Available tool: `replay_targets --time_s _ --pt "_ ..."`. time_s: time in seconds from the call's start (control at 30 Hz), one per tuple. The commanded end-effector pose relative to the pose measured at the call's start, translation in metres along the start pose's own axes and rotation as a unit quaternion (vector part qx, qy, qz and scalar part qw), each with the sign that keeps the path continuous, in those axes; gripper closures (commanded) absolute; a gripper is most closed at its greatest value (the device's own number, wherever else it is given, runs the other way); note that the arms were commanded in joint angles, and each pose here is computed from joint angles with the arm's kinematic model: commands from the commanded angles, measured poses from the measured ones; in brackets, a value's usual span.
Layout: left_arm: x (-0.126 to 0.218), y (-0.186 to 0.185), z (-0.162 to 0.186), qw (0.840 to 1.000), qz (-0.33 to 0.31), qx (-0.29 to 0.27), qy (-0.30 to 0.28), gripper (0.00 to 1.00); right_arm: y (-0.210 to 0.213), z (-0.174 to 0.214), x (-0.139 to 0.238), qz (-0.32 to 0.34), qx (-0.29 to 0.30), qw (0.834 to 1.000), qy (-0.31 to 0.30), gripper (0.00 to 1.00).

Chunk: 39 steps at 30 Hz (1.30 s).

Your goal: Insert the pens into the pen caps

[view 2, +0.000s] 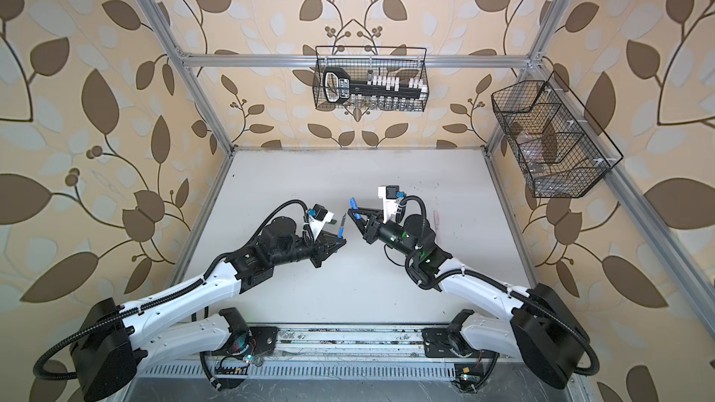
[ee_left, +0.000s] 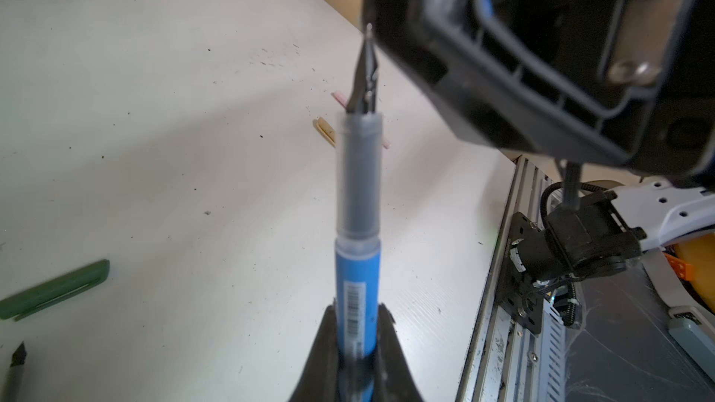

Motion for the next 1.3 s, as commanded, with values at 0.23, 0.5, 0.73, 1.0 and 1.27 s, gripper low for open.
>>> replay_targets --time_s 0.23,0.5,0.73,1.0,1.27 --pt "0.007 0.006 0.019 0.998 -0.053 0.009 0.015 1.00 -0.069 0.020 0.019 0.317 0.012 0.941 0.115 0.82" --pt "0.002 0.008 0.021 0.998 -0.053 0.004 0.022 1.00 -0.120 0.054 0.013 0.396 -0.023 0.891 0.223 0.81" --pt "0.003 0.007 0.022 0.998 -0.050 0.003 0.025 1.00 -0.144 0.068 0.002 0.440 -0.020 0.847 0.299 0.79" --pt "0.005 0.007 0.022 0.998 -0.052 0.002 0.022 1.00 -0.137 0.056 -0.001 0.453 0.000 0.838 0.304 0.67" --pt "0.006 0.006 0.020 0.999 -0.048 0.002 0.022 1.00 -0.118 0.055 0.007 0.455 -0.015 0.823 0.341 0.52"
Point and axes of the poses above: each gripper's point midway between its finger pads, its own x axis back along the fingers, its own y axis along the line the jaws close on, z = x × y, the point moved 10 cm from there along x, back along the fingers, and after that the axes turned 9 degrees about -x, right-handed, at the moved point
